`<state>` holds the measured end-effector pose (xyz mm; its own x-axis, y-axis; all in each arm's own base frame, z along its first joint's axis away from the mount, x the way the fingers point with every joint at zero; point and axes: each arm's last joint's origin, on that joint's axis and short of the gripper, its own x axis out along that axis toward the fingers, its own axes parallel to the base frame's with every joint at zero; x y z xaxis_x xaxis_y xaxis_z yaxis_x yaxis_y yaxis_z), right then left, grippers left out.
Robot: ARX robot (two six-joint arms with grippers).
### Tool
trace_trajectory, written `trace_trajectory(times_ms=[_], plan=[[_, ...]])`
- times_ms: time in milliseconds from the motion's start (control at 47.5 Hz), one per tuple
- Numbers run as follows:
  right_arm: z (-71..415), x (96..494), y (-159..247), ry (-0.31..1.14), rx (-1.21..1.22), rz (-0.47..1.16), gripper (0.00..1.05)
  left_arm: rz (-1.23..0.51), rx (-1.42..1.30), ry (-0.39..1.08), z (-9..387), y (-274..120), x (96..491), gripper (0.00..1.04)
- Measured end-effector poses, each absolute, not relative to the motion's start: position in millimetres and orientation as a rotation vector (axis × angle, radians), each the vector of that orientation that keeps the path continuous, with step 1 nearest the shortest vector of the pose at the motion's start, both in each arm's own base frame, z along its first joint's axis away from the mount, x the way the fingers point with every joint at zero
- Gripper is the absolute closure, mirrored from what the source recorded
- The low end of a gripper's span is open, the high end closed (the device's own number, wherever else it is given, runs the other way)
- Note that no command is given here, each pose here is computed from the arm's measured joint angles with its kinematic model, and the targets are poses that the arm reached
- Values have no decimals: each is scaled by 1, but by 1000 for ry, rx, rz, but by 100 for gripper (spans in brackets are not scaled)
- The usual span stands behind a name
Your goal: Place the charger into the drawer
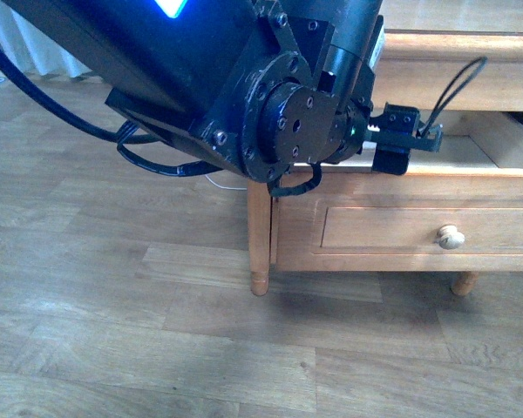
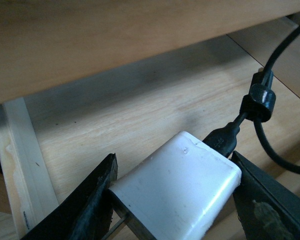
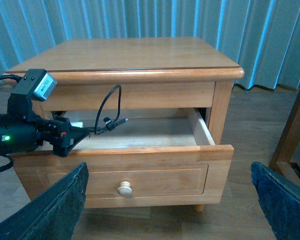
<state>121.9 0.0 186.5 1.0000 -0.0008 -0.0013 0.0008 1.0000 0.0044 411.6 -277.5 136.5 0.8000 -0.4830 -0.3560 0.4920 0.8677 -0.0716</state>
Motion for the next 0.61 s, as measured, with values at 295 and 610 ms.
trace_trajectory(times_ms=[295,610], plan=[[186,122,0,2,4,-1,8,-473,10,369,135,-277,416,5],[186,122,0,1,4,-1,8,-437,-31,226,216,-235,387,6]])
